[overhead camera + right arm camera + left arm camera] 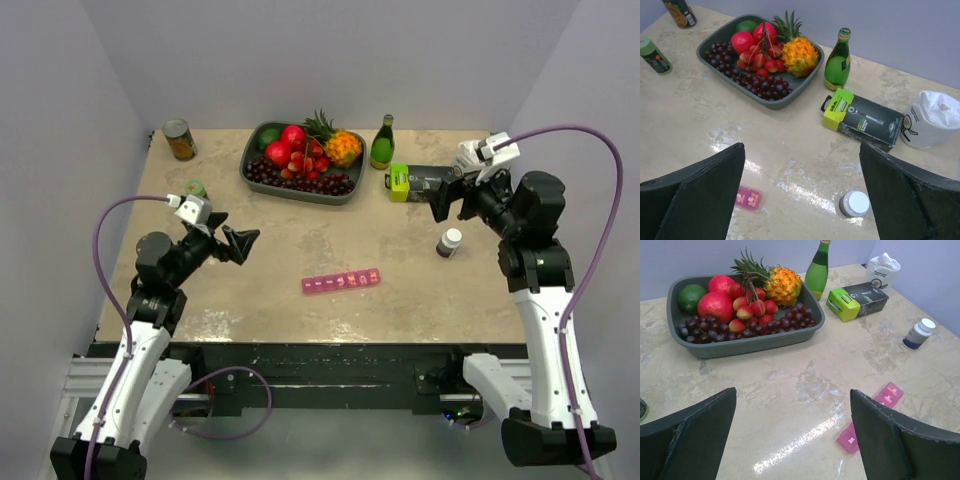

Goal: Sort the pills into containers

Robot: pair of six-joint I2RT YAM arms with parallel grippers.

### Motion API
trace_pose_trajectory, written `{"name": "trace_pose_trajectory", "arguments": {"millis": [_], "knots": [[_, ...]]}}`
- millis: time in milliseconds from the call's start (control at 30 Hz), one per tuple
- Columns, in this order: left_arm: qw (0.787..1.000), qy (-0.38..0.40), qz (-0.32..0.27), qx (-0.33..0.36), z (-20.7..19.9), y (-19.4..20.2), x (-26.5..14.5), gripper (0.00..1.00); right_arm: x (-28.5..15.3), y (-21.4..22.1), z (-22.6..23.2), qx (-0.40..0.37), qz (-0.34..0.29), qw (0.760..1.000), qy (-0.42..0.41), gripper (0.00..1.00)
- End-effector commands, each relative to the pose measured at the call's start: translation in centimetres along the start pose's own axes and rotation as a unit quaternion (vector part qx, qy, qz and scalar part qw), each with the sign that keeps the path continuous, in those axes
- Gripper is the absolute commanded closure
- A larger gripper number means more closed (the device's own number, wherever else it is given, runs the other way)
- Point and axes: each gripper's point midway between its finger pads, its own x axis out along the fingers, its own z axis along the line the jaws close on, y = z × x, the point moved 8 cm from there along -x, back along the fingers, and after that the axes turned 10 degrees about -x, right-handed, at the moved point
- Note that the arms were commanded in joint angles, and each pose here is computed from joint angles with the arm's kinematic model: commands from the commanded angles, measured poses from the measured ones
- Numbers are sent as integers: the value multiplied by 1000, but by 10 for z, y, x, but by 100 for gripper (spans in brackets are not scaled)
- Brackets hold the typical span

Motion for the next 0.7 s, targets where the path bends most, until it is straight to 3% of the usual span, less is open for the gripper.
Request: {"name": "trace_pose_trajectory", "arguments": {"millis": [0,67,100,167,400,667], "knots": [[1000,-5,-15,13,2,-8,5,1,23,-7,5,-63,-16,991,-120,1],[1000,5,-12,6,2,-5,9,1,29,-5,13,-102,-27,974,-201,1],[1000,10,-3,2,3,-2,12,1,28,2,24,-139,-39,950,-277,1],[1000,27,8,6,2,3,13,1,39,19,32,-123,-26,936,-330,1],[998,22,47,-34,11,23,23,2,74,64,88,-251,18,865,-435,1],[984,-37,124,-122,21,41,29,5,107,112,172,-368,64,799,-471,1]]}}
